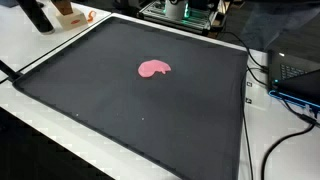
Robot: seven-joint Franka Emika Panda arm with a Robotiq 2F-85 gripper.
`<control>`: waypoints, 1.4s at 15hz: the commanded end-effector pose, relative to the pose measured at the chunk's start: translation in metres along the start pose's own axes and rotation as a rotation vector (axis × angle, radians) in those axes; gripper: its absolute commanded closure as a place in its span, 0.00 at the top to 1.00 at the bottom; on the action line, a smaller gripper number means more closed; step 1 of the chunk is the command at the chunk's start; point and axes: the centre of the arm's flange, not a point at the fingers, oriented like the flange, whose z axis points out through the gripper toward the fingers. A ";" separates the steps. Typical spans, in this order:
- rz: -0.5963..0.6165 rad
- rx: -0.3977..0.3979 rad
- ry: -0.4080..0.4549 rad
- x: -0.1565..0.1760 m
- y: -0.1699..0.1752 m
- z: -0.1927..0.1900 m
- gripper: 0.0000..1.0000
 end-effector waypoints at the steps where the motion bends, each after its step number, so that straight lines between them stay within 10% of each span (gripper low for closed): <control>1: 0.000 0.000 0.000 0.000 0.000 0.000 0.75; 9: -0.012 -0.011 0.000 0.001 -0.003 -0.001 0.25; 11: -0.006 -0.008 -0.001 0.002 -0.003 -0.001 0.25; 12: -0.006 -0.005 0.001 0.001 -0.003 -0.001 0.50; 21: -0.005 -0.004 -0.007 0.003 -0.002 0.002 0.50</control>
